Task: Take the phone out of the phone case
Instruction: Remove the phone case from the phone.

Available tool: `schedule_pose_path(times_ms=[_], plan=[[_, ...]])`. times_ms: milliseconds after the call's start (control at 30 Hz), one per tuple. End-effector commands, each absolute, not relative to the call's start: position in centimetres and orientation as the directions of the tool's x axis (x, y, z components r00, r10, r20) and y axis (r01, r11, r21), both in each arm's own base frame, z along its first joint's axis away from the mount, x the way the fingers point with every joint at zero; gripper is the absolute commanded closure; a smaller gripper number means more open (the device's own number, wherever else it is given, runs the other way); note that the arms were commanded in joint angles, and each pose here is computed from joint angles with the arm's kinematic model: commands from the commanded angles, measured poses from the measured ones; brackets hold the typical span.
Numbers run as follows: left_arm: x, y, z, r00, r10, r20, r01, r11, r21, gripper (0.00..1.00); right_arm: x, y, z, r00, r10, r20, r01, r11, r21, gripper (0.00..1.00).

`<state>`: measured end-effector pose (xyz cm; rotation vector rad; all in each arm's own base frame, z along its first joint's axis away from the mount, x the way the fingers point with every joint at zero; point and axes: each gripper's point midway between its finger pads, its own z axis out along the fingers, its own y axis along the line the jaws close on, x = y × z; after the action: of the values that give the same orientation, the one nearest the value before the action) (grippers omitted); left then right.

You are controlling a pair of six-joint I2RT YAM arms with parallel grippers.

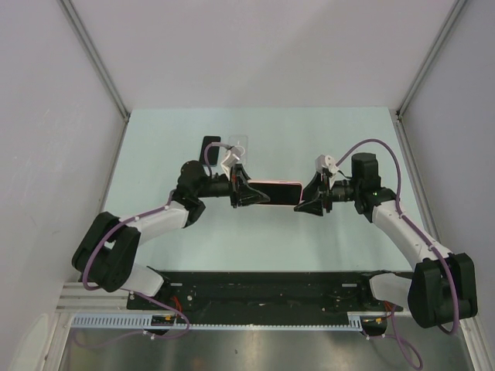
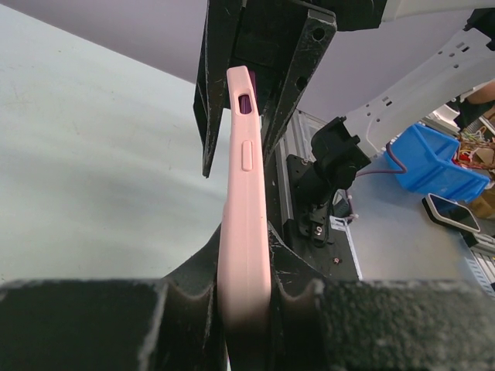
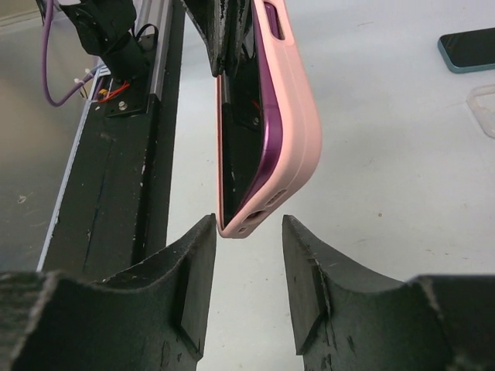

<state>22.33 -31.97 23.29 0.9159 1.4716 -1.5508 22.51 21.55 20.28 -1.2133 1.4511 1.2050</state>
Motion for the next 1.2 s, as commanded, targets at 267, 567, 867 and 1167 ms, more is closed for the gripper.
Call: schedule_pose_path(times_ms=[267,567,867,1167], plan=[[21.0,-32.6,27.3,-0.31,-0.108,-0.944,0.949,-0.101,-0.3,1.0,21.2,21.5,21.1,-0.031,-0.119,-0.992,-0.999,-0.025,0.034,0.69],[20.8,-32.6,27.2,-0.31,-0.102,-0.945,0.948,-0.112,-0.299,1.0,20.8,21.4,20.9,-0.005,-0.113,-0.994,-0.999,-0.047,0.01,0.73],[20.7,-32.7,27.1,-0.302,-0.1,-0.948,0.95,-0.114,-0.291,1.0,20.6,21.3,20.7,0.005,-0.113,-0.994,-0.998,-0.056,0.001,0.75],[20.6,-32.7,27.0,-0.297,-0.101,-0.95,0.952,-0.114,-0.285,1.0,20.5,21.3,20.6,0.021,-0.114,-0.993,-0.998,-0.061,-0.014,0.76]])
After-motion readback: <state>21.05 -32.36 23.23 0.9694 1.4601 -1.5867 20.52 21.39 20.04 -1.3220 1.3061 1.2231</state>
